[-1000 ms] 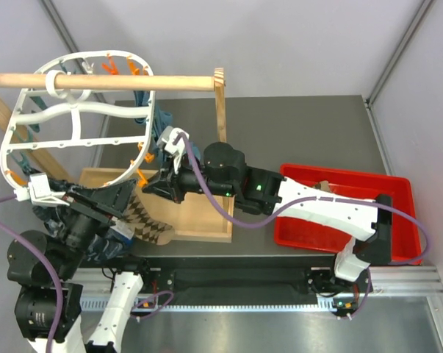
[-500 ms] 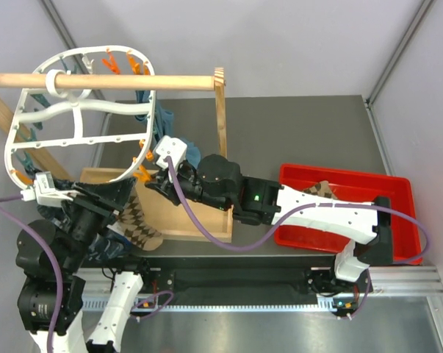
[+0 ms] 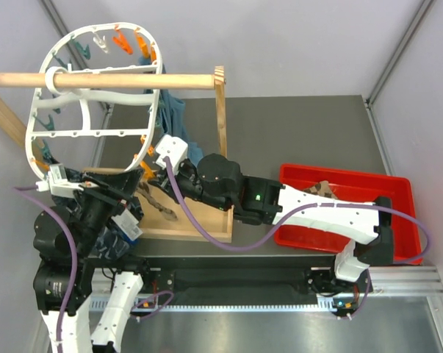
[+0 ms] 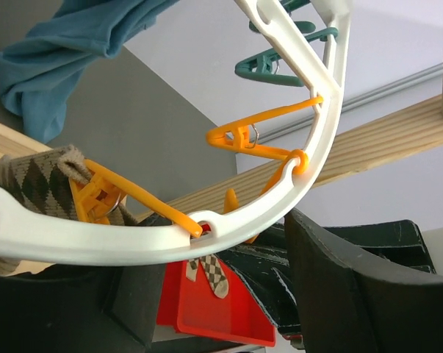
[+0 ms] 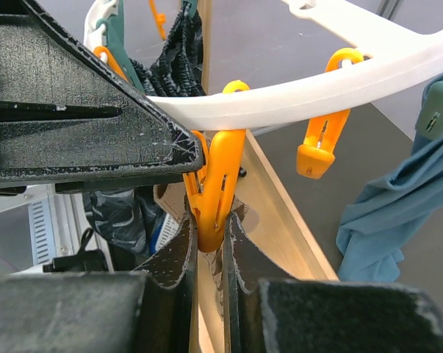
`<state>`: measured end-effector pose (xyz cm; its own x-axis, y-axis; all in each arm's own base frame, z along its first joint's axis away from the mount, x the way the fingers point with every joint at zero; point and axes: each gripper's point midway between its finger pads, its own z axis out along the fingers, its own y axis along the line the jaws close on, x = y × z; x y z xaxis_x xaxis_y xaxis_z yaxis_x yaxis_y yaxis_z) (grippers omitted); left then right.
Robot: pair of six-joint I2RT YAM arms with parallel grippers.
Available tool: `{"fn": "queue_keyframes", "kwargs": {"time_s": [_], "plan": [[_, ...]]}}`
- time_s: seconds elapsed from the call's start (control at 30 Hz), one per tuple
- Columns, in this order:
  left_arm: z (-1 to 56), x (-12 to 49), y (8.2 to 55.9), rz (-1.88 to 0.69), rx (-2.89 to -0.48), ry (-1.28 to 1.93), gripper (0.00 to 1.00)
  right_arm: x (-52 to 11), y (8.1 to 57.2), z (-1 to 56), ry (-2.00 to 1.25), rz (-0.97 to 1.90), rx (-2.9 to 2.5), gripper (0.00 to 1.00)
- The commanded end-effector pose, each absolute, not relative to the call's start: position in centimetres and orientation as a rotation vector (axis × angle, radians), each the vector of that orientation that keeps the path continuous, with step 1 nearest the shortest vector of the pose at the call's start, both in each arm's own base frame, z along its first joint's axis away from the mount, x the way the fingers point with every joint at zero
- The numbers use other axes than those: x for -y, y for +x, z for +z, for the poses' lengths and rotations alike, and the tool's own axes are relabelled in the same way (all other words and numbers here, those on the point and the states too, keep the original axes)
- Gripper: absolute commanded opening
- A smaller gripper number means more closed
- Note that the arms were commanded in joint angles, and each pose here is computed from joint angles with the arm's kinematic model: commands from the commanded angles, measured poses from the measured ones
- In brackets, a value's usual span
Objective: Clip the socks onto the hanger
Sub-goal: Open the clamp at the hanger.
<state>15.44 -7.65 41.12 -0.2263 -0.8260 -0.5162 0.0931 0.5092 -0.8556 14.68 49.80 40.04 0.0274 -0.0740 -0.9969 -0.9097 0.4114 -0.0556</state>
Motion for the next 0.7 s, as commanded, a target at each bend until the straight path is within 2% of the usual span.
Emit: {"fn": "queue_keyframes", "kwargs": {"time_s": [0.0,0.23,0.43,0.67], "plan": [[43.6,7.4,15.9,-0.968,-1.464,-0.581,0.68,-49.6,13.7,45.6,-0.871,0.898,-1.283,0.00],[44.3,6.5,15.8,-0.954,-1.363,-0.580,0.65,-50.1,13.4,45.4,-0.854,0.897,-1.291,0.00],[43.8,6.9,16.3,-0.979,-1.388,-0.588,0.66,-50.6,13.4,45.3,-0.841,0.884,-1.300,0.00],[45.0,7.0,14.1,-0.994,-1.335,-0.539,0.66,-50.6,13.9,45.1,-0.820,0.846,-1.310,0.00]]}}
